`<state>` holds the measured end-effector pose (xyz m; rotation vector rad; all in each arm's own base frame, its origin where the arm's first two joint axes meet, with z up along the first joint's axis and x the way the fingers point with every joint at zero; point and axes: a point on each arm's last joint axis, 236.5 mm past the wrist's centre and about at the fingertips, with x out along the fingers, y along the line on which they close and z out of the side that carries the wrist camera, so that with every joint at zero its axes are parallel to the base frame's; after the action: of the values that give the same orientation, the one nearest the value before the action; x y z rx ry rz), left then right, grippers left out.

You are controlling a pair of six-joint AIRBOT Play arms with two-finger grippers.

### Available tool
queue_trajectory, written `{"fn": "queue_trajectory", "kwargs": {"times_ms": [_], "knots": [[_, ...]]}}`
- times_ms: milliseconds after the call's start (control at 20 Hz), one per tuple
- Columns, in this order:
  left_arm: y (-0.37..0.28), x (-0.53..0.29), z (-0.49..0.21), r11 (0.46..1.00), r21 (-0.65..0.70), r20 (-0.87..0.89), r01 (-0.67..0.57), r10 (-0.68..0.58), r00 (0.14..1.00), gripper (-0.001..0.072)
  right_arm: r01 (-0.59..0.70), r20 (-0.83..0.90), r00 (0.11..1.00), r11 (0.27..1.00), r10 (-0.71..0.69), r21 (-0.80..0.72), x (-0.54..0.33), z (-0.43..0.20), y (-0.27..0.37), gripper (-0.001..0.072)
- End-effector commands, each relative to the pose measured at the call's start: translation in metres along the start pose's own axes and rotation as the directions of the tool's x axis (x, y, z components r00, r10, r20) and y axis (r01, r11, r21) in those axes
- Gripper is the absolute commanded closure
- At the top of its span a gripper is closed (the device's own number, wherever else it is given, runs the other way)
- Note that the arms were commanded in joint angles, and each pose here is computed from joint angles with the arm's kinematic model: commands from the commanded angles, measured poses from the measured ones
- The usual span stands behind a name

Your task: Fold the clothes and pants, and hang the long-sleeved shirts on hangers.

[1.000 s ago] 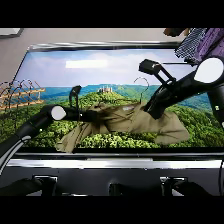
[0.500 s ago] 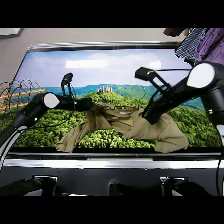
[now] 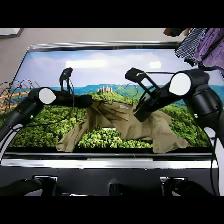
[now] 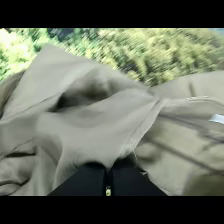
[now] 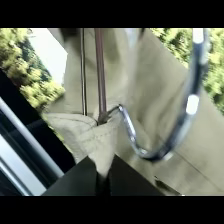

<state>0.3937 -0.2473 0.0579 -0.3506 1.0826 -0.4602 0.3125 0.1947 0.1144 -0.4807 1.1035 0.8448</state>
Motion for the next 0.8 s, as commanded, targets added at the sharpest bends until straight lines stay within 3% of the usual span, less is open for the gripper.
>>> {"fn": "queue_trajectory", "kwargs": {"times_ms": [0, 150, 450, 750], "knots": [[-0.02, -0.015, 0.02, 0.997, 0.067, 0.05, 0.027, -0.031, 0.998, 0.0688, -0.115, 0.004, 0.993, 0.993, 0.115, -0.006, 0.015, 0.01, 0.029, 0.0695], [-0.037, -0.031, 0.035, 0.992, 0.117, 0.081, 0.048, -0.058, 0.995, 0.0688, -0.091, -0.019, 0.996, 0.994, 0.09, -0.066, 0.033, 0.017, 0.037, 0.0695], [-0.068, -0.071, -0.021, 0.966, 0.246, -0.057, 0.08, -0.068, 0.996, 0.069, 0.087, 0.222, 0.972, 0.995, -0.074, -0.046, 0.038, 0.08, 0.002, 0.0696], [-0.037, -0.04, -0.103, 0.987, 0.161, -0.13, 0.018, 0.003, 0.991, 0.0687, 0.033, 0.272, 0.962, 0.996, -0.007, -0.088, -0.01, 0.079, 0.033, 0.0696]]}}
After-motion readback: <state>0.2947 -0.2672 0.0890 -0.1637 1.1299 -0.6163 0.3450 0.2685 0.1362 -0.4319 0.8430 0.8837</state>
